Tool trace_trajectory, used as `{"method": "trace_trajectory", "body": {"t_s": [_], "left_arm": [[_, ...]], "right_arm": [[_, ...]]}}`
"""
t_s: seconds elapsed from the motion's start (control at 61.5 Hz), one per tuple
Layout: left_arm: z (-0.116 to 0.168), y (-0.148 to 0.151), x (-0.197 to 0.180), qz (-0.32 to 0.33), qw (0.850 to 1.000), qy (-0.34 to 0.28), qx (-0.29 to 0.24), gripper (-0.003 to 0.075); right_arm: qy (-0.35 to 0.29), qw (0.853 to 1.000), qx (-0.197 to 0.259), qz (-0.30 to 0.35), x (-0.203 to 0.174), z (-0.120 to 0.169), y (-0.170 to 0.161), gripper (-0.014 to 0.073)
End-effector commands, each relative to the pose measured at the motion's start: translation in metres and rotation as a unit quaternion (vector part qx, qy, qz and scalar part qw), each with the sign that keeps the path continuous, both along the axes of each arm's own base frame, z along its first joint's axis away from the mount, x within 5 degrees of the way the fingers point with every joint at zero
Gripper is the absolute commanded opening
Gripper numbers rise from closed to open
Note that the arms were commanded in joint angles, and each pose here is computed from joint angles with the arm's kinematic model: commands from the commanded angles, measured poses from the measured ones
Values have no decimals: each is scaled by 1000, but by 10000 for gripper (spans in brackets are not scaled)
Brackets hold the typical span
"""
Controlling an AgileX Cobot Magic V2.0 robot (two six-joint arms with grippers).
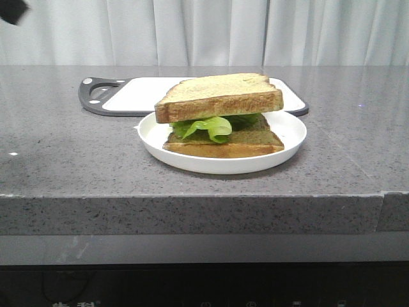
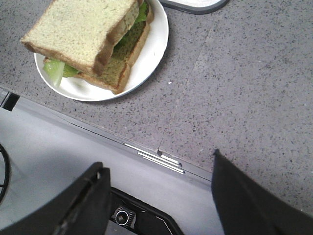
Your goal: Left arm grabs bread, right arm adds lettuce
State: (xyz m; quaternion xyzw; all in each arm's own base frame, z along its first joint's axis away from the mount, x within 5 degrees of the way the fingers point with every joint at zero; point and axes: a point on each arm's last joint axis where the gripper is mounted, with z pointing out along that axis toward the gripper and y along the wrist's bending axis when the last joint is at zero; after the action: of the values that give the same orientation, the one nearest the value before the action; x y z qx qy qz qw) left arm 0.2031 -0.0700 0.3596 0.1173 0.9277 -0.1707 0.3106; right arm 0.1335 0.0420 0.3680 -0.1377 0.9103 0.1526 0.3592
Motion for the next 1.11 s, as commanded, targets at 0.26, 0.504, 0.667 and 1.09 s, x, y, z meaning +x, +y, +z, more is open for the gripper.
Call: {"method": "trace_trajectory", "body": {"t_s": [0.26, 0.504, 0.667, 1.09], "left_arm": [[6, 34, -63, 90, 988, -116, 40, 400], [0, 39, -80, 96, 982, -163, 25, 363], [0, 38, -79, 96, 981, -164, 23, 182], [0, 38, -79, 96, 981, -167, 20, -20]], "right_arm": [[-42, 998, 20, -32, 4, 13, -2, 470], [-44, 998, 22, -34, 4, 13, -2, 444], [-40, 998, 21, -32, 4, 13, -2, 225], [-35, 999, 26, -30, 3, 13, -1, -118]]}}
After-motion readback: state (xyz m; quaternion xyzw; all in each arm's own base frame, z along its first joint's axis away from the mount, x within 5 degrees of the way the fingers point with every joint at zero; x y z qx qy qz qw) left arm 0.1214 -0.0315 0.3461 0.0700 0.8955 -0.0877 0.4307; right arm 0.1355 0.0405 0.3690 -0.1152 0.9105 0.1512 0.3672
